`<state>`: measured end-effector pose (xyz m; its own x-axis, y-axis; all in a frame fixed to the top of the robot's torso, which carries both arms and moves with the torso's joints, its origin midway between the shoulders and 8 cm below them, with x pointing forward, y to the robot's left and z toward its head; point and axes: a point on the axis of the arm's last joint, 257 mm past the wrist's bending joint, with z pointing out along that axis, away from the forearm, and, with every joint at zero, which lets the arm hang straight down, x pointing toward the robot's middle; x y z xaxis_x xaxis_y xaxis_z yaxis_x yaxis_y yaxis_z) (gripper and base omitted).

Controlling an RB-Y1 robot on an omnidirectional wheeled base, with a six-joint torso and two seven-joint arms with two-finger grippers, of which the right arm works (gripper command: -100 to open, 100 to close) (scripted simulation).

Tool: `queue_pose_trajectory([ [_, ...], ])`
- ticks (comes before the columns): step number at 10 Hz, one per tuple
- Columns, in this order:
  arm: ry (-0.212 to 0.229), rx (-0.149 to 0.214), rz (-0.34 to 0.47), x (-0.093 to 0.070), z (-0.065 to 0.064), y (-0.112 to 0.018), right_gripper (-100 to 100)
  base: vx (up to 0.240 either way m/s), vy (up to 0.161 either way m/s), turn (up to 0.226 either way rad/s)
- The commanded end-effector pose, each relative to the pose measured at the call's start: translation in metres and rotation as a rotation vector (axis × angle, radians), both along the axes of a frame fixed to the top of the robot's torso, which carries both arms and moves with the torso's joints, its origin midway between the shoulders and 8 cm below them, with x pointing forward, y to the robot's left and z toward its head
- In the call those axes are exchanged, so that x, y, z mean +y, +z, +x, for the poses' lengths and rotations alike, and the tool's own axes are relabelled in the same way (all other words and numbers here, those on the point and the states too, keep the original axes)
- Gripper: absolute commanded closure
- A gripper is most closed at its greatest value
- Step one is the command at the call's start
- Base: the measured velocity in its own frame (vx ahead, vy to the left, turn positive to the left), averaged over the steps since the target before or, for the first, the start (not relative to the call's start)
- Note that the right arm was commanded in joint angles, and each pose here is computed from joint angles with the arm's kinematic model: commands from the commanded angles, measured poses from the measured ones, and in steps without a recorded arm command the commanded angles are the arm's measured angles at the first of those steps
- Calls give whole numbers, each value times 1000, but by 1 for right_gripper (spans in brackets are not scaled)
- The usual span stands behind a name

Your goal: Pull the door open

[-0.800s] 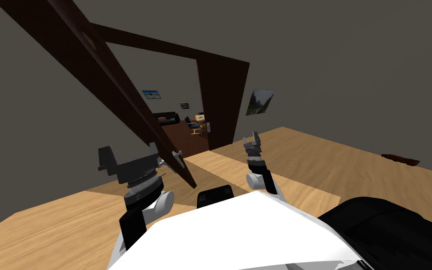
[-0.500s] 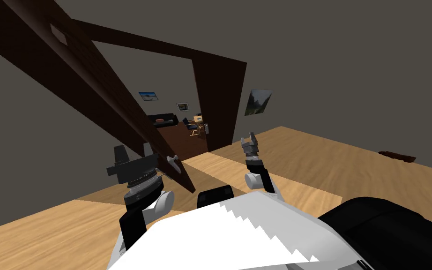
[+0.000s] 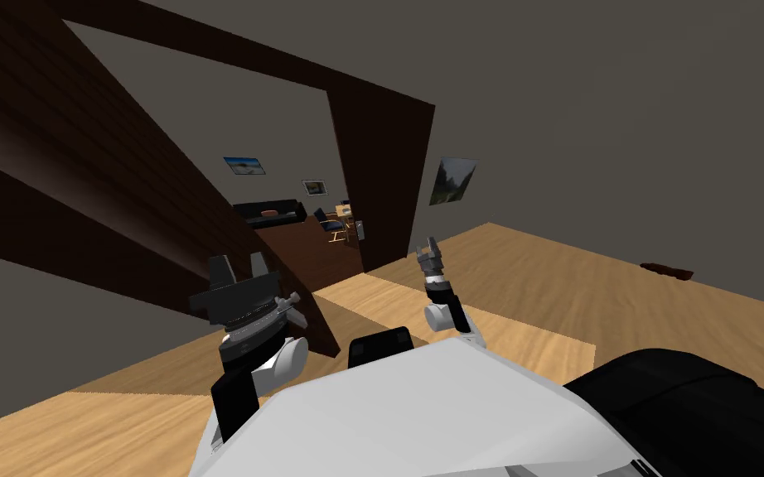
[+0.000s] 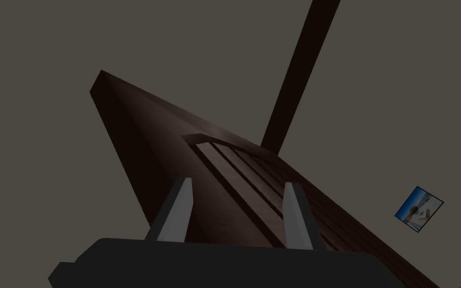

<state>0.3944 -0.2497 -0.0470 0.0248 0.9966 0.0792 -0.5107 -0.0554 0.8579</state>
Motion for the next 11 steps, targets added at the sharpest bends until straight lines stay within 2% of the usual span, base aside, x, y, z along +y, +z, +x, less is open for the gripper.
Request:
queue_pose_trajectory([
  [1,33,25,4,13,7,-11,-100,197,-59,-136],
  [2,57,43,7,23,13,-20,-100,176,-48,-119],
  [4,81,60,8,34,19,-28,-100,107,-37,-107],
  [7,145,107,9,64,32,-52,-100,132,-31,-120],
  [11,214,157,4,97,42,-76,-100,144,-25,-111],
])
